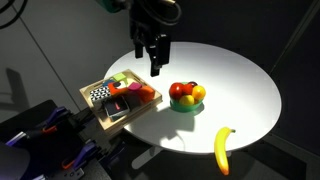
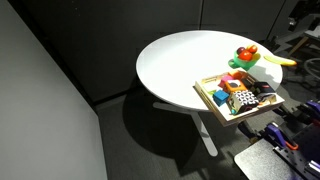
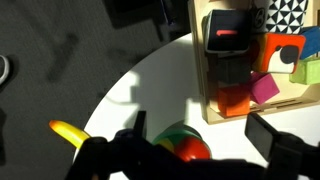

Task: Put the toy banana on the tray

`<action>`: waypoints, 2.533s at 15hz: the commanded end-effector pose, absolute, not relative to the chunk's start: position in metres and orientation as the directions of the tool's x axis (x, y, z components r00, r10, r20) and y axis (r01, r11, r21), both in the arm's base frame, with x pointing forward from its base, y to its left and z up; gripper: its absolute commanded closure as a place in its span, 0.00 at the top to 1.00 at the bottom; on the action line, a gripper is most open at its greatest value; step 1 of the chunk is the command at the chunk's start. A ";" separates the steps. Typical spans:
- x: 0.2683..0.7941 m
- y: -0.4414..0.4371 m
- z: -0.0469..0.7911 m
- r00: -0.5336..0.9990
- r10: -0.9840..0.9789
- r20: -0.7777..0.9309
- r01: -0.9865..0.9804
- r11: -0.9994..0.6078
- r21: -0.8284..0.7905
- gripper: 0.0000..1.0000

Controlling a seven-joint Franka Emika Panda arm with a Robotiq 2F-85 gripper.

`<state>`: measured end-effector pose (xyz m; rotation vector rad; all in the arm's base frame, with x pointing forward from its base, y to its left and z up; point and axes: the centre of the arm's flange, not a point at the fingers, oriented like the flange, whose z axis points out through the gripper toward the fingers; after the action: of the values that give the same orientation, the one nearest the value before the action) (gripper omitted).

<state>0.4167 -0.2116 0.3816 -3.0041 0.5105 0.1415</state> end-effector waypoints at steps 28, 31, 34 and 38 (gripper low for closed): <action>0.516 -0.392 0.266 0.996 0.068 -0.055 0.072 -0.995 0.073 1.00; 0.507 -0.382 0.260 0.997 0.050 -0.055 0.055 -0.994 0.094 1.00; 0.507 -0.383 0.255 0.997 0.050 -0.062 0.056 -0.994 0.091 1.00; 0.507 -0.382 0.255 0.997 0.051 -0.061 0.056 -0.994 0.091 1.00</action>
<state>0.5074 -0.3824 0.2554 -3.2318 -0.0864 0.0956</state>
